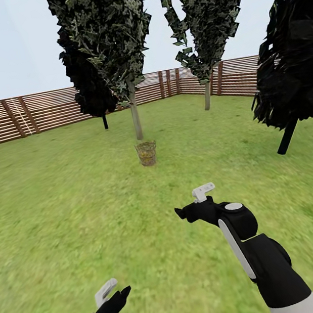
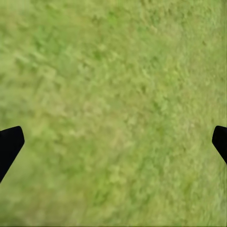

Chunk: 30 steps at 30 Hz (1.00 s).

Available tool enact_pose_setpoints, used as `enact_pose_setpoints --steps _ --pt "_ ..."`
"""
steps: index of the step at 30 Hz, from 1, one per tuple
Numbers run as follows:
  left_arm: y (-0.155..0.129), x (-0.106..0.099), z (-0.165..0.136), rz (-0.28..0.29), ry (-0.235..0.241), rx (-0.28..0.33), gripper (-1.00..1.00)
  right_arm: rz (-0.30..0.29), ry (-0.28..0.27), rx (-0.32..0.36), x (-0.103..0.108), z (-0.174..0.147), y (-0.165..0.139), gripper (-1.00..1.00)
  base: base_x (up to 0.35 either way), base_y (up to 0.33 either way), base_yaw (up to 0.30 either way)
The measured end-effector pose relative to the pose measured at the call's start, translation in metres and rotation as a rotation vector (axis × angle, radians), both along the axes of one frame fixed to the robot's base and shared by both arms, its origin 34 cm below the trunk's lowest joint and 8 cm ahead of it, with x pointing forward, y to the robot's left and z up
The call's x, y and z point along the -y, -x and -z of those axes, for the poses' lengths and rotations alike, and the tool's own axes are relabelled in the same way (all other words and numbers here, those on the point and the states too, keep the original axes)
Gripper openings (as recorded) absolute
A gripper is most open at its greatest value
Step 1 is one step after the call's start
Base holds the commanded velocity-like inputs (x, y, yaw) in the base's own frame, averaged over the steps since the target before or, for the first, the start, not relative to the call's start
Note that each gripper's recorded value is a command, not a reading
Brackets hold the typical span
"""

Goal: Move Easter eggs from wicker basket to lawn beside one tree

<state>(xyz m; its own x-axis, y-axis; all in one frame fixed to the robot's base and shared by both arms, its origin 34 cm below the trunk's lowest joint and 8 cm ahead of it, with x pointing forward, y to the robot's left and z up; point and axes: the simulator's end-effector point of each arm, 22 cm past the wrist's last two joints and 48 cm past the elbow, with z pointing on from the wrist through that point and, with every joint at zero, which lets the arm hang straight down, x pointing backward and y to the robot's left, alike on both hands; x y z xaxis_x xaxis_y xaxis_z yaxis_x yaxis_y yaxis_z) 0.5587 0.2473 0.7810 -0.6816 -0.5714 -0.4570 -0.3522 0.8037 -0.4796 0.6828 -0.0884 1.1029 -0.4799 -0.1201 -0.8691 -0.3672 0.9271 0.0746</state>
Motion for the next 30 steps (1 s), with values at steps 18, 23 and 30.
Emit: enact_pose_setpoints --steps 18,23,30 --pt "0.000 0.000 0.000 0.001 0.001 0.001 1.00 0.014 0.010 0.002 0.002 -0.001 -0.004 1.00 0.334 0.000 0.000" --pt "0.000 0.000 0.000 0.001 0.001 0.001 1.00 0.044 0.026 0.005 0.009 0.000 -0.007 1.00 0.334 0.000 0.000" --pt "0.000 0.001 0.000 0.002 0.001 0.001 1.00 0.053 0.030 0.004 0.011 0.000 -0.008 1.00 0.334 0.000 0.000"
